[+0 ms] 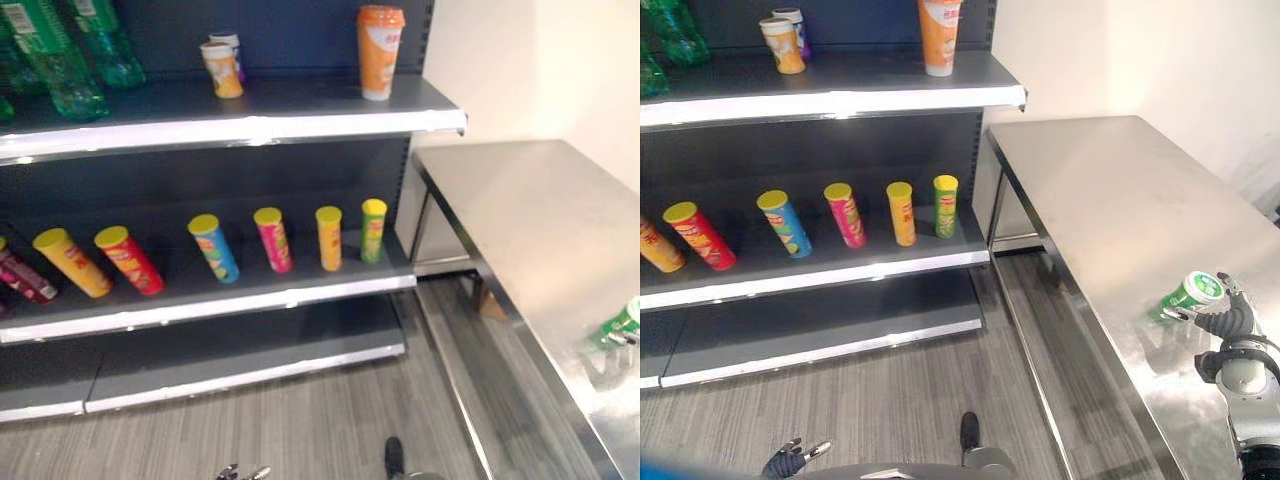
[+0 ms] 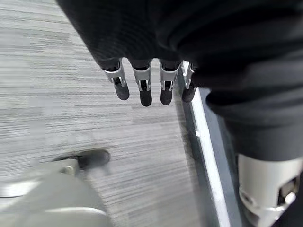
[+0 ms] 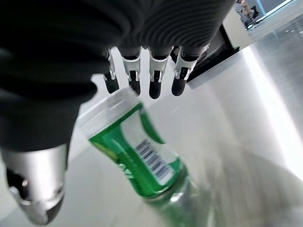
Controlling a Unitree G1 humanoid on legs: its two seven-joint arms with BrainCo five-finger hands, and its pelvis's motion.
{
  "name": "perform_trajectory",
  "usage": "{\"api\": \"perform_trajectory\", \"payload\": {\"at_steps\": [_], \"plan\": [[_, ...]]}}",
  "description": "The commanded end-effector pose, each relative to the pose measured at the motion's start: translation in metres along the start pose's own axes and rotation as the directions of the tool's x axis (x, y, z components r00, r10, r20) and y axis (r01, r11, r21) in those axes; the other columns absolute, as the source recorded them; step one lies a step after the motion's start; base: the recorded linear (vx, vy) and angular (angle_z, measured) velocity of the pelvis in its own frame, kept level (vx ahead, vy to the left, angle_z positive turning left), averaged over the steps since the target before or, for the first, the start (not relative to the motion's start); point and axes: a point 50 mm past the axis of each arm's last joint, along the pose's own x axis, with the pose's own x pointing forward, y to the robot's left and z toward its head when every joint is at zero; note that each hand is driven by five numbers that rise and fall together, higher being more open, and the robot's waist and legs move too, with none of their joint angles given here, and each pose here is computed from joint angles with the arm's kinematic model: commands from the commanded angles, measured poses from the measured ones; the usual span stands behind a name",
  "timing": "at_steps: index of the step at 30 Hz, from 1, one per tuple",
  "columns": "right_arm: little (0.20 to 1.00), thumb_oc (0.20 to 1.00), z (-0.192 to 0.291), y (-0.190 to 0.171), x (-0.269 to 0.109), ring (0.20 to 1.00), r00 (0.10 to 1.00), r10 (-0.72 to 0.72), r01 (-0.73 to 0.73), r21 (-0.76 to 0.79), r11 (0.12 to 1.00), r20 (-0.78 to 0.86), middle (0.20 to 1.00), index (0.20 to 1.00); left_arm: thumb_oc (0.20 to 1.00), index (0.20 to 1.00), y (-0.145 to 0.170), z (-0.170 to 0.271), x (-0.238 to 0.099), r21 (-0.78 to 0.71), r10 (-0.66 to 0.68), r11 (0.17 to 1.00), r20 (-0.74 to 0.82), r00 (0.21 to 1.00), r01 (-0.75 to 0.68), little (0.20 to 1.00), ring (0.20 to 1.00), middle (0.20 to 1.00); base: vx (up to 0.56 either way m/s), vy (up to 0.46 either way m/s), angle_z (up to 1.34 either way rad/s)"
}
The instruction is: Put the goods on the table back onto the shelves and tidy them up.
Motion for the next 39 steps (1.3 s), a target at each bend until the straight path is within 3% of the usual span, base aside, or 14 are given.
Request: {"api": "perform_trajectory", "payload": {"at_steps": [1,8,9,17,23,28,30,32,33,34,35,39], "plan": [[1.000,1.000,0.035,-0.026,0.022,1.000,0.981,-0.171,0.167,0.048,0.985,0.091,1.000,1.000,1.000,1.000,0.010,0.028,0.006,0.069,0.013,0.997,0.076,0.997,-0.018,1.000,1.000,1.000,0.00,0.000,0.00],[1.000,1.000,0.037,-0.023,0.037,1.000,0.989,-0.146,0.145,0.049,0.988,0.029,1.000,1.000,1.000,1.000,0.008,0.031,0.006,0.084,0.000,0.996,0.092,0.996,-0.007,1.000,1.000,1.000,0.01,-0.025,0.07],[0.200,0.200,0.038,-0.020,0.038,0.200,0.991,-0.132,0.130,0.052,0.990,0.025,0.200,0.200,1.000,1.000,0.008,0.031,0.006,0.084,0.001,0.996,0.090,0.996,-0.008,1.000,1.000,1.000,0.01,-0.034,0.07],[0.200,0.200,0.044,-0.009,0.048,0.200,1.000,-0.028,0.028,0.099,0.995,-0.007,0.200,0.200,1.000,1.000,0.009,0.028,0.006,0.080,-0.006,0.997,0.079,0.997,-0.001,1.000,1.000,1.000,0.00,-0.009,0.00],[0.200,0.200,0.071,-0.025,0.038,0.200,0.982,-0.074,0.056,0.108,0.993,0.173,0.200,0.200,1.000,1.000,0.017,0.030,0.006,0.026,0.038,0.999,0.082,0.996,-0.040,1.000,1.000,1.000,0.02,-0.046,0.01],[0.200,0.200,0.130,-0.064,0.008,0.200,0.831,-0.239,0.134,0.237,0.962,0.502,0.200,0.200,1.000,1.000,0.023,0.050,0.007,-0.056,0.078,0.996,0.163,0.984,-0.070,1.000,1.000,1.000,-0.04,-0.104,0.01],[0.200,0.200,0.129,-0.064,0.007,0.200,0.832,-0.240,0.135,0.238,0.962,0.500,0.200,0.200,1.000,1.000,0.023,0.051,0.007,-0.054,0.077,0.996,0.164,0.983,-0.069,1.000,1.000,1.000,0.00,-0.007,0.02],[0.200,0.200,0.162,-0.076,-0.009,0.200,0.716,-0.302,0.125,0.310,0.943,0.629,0.200,0.200,1.000,1.000,0.025,0.059,0.008,-0.130,0.104,0.988,0.192,0.976,-0.080,1.000,1.000,1.000,0.08,0.053,0.13],[0.200,0.200,0.162,-0.076,-0.009,0.200,0.717,-0.301,0.124,0.310,0.943,0.629,0.200,0.200,1.000,1.000,0.025,0.059,0.008,-0.130,0.104,0.988,0.191,0.976,-0.080,1.000,1.000,1.000,0.17,0.232,0.29],[0.200,0.200,0.181,-0.079,-0.020,0.200,0.640,-0.313,0.096,0.331,0.939,0.702,0.200,0.200,1.000,1.000,0.021,0.056,0.008,-0.095,0.080,0.993,0.184,0.980,-0.064,1.000,1.000,1.000,0.14,0.267,0.33],[0.200,0.200,0.186,-0.082,-0.023,0.200,0.617,-0.320,0.094,0.336,0.937,0.719,0.200,0.200,1.000,1.000,0.020,0.056,0.008,-0.072,0.071,0.996,0.184,0.980,-0.058,1.000,1.000,1.000,0.18,0.343,0.25],[0.200,0.200,0.189,-0.082,-0.026,0.200,0.605,-0.327,0.095,0.342,0.935,0.726,0.200,0.200,1.000,1.000,0.019,0.055,0.008,-0.048,0.063,0.997,0.180,0.982,-0.056,1.000,1.000,1.000,0.04,0.063,-0.11]]}}
